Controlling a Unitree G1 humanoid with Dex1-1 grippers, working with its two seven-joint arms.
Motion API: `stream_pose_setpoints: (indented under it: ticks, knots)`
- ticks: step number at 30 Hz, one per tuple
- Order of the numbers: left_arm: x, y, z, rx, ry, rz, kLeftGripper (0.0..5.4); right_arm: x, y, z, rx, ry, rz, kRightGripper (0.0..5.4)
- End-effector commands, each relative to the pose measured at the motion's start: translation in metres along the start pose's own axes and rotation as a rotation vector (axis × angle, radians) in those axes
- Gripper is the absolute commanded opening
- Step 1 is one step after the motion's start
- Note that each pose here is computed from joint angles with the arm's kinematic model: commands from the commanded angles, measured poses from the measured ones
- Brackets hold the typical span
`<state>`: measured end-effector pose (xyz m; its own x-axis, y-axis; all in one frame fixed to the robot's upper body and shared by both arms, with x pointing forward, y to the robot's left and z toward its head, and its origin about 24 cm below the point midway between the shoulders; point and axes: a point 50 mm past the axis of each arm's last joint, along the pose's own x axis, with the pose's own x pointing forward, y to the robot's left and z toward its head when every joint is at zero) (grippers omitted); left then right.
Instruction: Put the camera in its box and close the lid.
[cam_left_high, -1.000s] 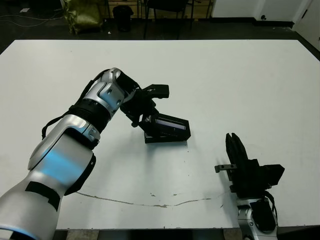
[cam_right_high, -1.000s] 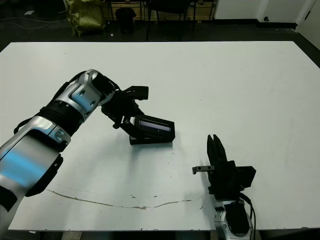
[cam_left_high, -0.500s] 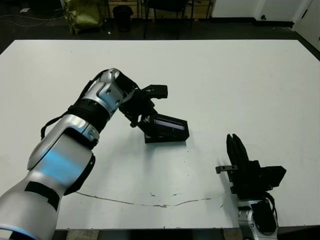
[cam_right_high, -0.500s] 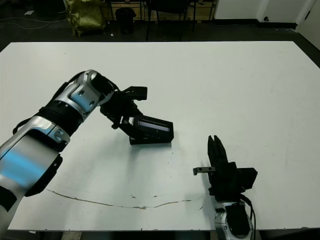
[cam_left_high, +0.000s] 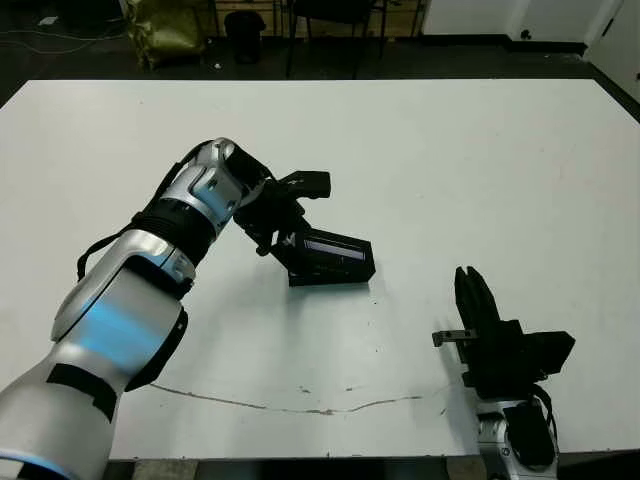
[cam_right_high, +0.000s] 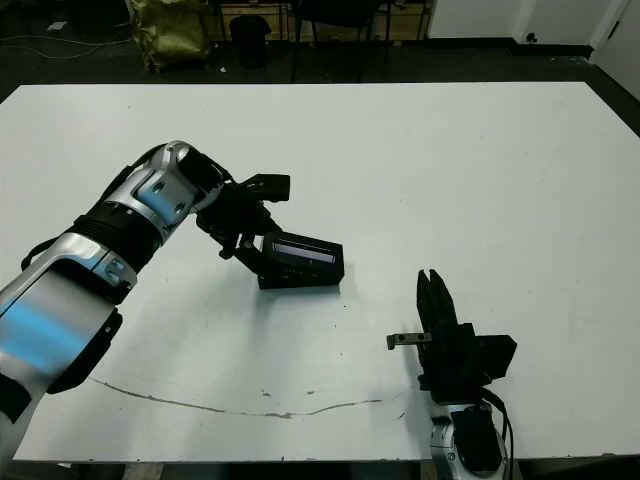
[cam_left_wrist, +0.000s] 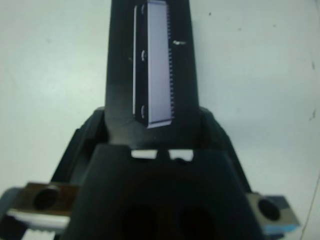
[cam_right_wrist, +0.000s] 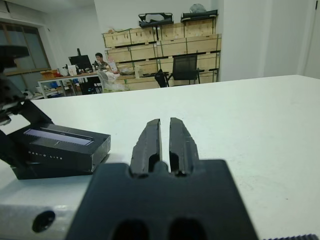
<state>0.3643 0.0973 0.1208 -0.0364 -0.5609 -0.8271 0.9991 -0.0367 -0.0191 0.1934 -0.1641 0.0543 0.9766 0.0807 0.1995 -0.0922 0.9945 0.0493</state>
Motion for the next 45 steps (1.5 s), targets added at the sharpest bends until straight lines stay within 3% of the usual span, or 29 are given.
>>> stream_pose_setpoints:
  ticks: [1, 14, 24, 32, 36, 45]
  knots:
    - [0.000, -0.003, -0.024, -0.079, 0.044, 0.000, 2.61, -0.004, -0.001, -0.003, -0.001, 0.037, -0.003, 0.00]
    - [0.009, -0.009, -0.041, -0.099, 0.037, -0.042, 2.59, -0.005, 0.001, 0.004, -0.004, 0.025, 0.004, 0.00]
    - [0.011, -0.007, -0.039, -0.067, 0.063, 0.020, 2.57, -0.005, 0.001, 0.003, 0.013, 0.021, 0.007, 0.00]
    - [0.014, -0.009, -0.032, 0.114, 0.051, 0.044, 4.38, -0.005, 0.001, 0.004, 0.016, 0.017, 0.011, 0.00]
    - [0.013, -0.008, -0.032, 0.110, 0.052, 0.051, 5.37, -0.005, 0.001, 0.003, 0.019, 0.012, 0.016, 0.00]
    - [0.014, -0.008, -0.035, 0.108, 0.060, 0.070, 5.39, -0.004, -0.001, 0.001, 0.025, 0.004, 0.027, 0.00]
